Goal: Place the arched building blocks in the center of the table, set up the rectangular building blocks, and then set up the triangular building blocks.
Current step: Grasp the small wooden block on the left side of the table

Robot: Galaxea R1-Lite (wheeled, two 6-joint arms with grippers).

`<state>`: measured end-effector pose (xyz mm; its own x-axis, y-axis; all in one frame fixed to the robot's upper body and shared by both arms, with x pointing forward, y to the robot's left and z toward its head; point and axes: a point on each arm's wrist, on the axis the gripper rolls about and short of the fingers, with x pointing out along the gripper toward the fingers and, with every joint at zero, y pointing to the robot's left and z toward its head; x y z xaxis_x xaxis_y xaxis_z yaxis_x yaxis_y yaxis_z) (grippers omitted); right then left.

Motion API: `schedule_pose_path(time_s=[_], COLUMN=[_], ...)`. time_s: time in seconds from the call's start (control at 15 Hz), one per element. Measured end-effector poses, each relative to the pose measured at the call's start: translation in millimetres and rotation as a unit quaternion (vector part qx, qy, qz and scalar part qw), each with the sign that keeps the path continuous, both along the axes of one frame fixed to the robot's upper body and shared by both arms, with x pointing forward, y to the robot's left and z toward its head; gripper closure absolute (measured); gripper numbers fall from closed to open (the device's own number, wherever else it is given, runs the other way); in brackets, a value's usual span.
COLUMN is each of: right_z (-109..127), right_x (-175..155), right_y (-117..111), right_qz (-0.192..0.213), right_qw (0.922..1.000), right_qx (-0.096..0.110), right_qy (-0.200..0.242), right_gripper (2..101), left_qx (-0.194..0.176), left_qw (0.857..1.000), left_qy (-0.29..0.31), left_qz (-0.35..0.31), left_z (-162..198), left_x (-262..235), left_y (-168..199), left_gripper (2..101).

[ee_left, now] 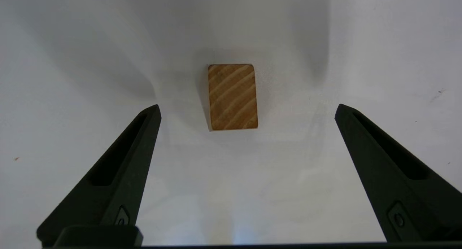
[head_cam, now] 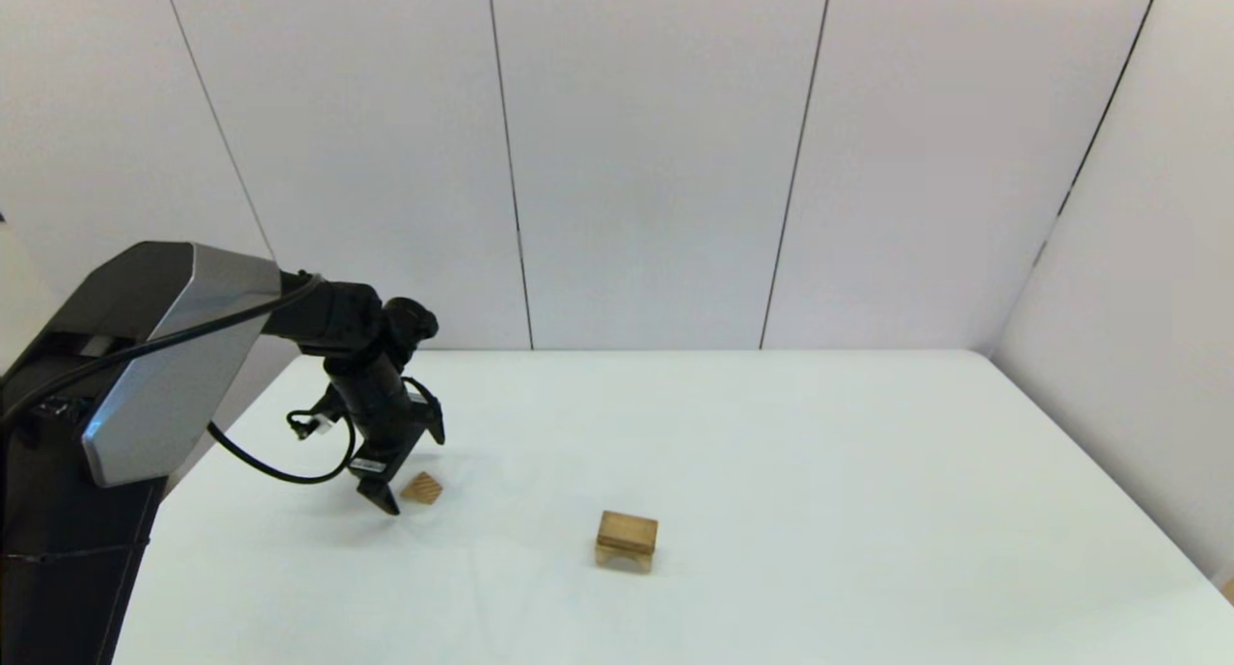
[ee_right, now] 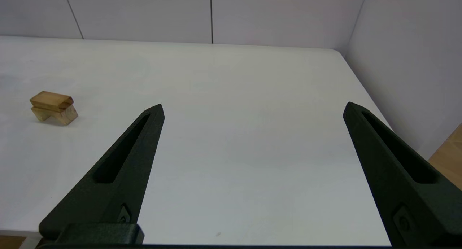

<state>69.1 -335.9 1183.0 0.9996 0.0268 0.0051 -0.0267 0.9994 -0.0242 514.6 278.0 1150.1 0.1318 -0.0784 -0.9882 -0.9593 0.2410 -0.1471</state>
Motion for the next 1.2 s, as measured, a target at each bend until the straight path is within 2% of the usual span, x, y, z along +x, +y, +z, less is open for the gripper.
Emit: schedule_pose_path(time_s=[0.93, 1.0, 1.2], right_z=[0.0, -0.1, -0.1], right_x=[0.0, 0.0, 0.0], right_y=[0.0, 0.0, 0.0], right_qz=[0.000, 0.000, 0.000], right_qw=[1.0000, 1.0000, 1.0000], right_qx=[0.000, 0.000, 0.000], right_qy=[0.000, 0.000, 0.000], right_gripper=[4.3, 4.3, 4.3], left_qx=[-0.001, -0.001, -0.001], left_qw=[1.000, 1.000, 1.000], left_qy=[0.003, 0.002, 0.011], left_qz=[0.001, 0.001, 0.001], left_z=[-3.3, -2.8, -2.3], left_x=[3.0, 3.3, 2.3], left_y=[-1.0, -1.1, -1.0], left_gripper=[5.4, 8.4, 36.7])
